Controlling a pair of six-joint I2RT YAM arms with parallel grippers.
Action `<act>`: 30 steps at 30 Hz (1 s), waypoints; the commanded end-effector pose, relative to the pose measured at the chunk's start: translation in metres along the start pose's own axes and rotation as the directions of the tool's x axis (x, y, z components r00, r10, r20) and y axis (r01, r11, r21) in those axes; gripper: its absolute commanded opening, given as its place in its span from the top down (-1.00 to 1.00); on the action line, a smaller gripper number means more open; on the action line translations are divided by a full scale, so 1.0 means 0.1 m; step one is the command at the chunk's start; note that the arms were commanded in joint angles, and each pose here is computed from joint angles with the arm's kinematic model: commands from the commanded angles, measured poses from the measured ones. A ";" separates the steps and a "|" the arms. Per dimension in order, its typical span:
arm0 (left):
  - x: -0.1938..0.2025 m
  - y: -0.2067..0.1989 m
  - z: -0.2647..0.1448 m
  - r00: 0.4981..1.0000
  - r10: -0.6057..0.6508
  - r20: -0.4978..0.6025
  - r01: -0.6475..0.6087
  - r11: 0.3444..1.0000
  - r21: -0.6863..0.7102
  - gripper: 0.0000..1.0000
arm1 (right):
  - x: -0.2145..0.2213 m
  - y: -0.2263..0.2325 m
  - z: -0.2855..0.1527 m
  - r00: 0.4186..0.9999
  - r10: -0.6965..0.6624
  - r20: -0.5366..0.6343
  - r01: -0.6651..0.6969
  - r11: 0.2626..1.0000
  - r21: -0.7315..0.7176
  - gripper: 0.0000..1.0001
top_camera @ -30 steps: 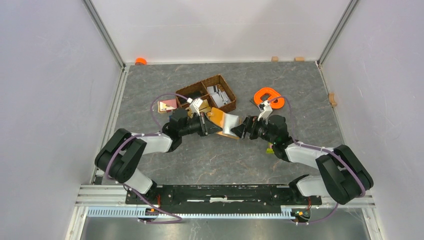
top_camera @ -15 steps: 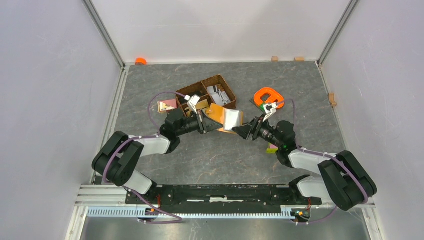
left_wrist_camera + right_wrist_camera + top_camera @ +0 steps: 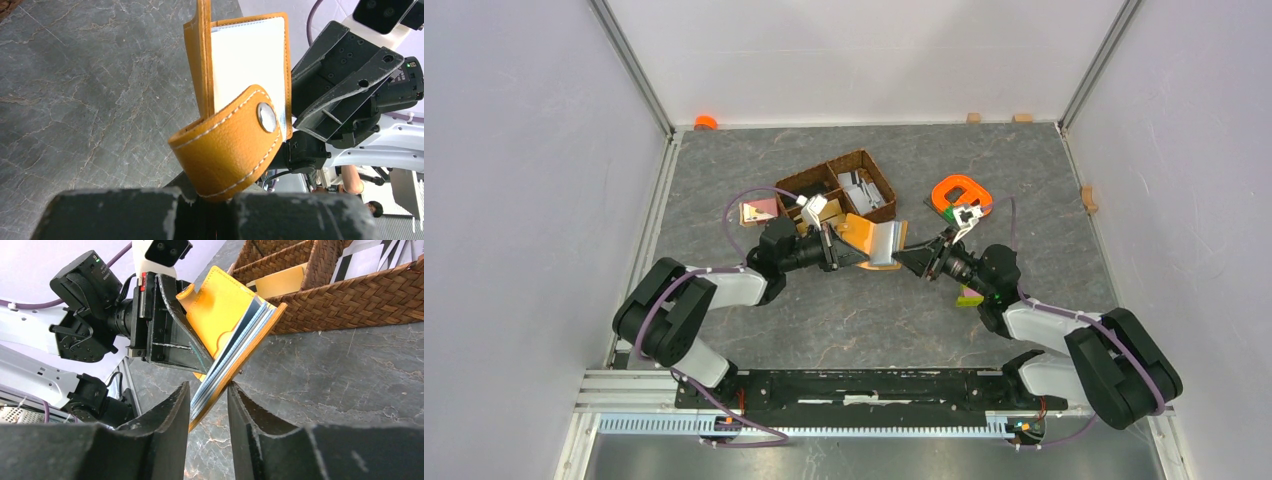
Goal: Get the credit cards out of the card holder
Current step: Open the card holder at the center of the board.
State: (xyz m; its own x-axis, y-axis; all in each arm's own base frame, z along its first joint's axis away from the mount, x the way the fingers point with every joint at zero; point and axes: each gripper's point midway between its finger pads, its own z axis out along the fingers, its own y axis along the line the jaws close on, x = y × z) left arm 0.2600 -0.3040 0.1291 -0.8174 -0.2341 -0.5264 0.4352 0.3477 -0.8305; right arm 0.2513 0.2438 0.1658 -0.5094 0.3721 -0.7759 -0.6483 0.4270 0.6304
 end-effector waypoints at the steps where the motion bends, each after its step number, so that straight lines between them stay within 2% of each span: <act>1: -0.14 -0.10 0.06 0.997 0.075 0.030 -0.075 0.997 0.030 0.96 | -0.08 0.05 0.02 0.999 -0.046 0.021 0.046 0.999 -0.014 0.31; 3: -0.15 -0.10 0.06 0.997 0.076 0.031 -0.077 0.997 0.030 0.96 | -0.06 0.02 0.03 0.999 -0.041 0.008 0.041 0.999 -0.005 0.44; 5: -0.15 -0.10 0.06 0.997 0.077 0.030 -0.078 0.996 0.032 0.95 | -0.04 -0.01 0.04 0.999 -0.038 -0.004 0.038 0.999 0.004 0.48; 13: -0.14 -0.15 0.06 0.994 0.101 0.033 -0.102 0.994 0.042 0.96 | 0.08 -0.15 0.11 0.998 -0.007 -0.069 0.010 0.999 0.046 0.36; 22: 0.00 -0.14 0.18 0.990 0.136 -0.021 -0.136 0.991 0.013 0.96 | 0.17 -0.14 0.17 0.994 0.012 -0.104 -0.009 1.000 0.028 0.40; 26: 0.02 -0.10 0.20 0.989 0.145 -0.038 -0.146 0.989 -0.014 0.96 | 0.20 -0.15 0.19 0.993 0.018 -0.119 -0.014 0.999 0.030 0.50; 30: 0.05 -0.08 0.23 0.987 0.150 -0.056 -0.152 0.988 -0.031 0.92 | 0.25 -0.19 0.21 0.990 0.027 -0.141 -0.021 0.999 0.043 0.71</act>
State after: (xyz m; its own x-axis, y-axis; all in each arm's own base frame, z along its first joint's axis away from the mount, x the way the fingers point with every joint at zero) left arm 0.2612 -0.3087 0.1016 -0.8116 -0.1679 -0.5596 0.4312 0.4741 -0.7676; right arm 0.2608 0.2532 0.1295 -0.6037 0.2923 -0.7417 -0.5829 0.4728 0.6608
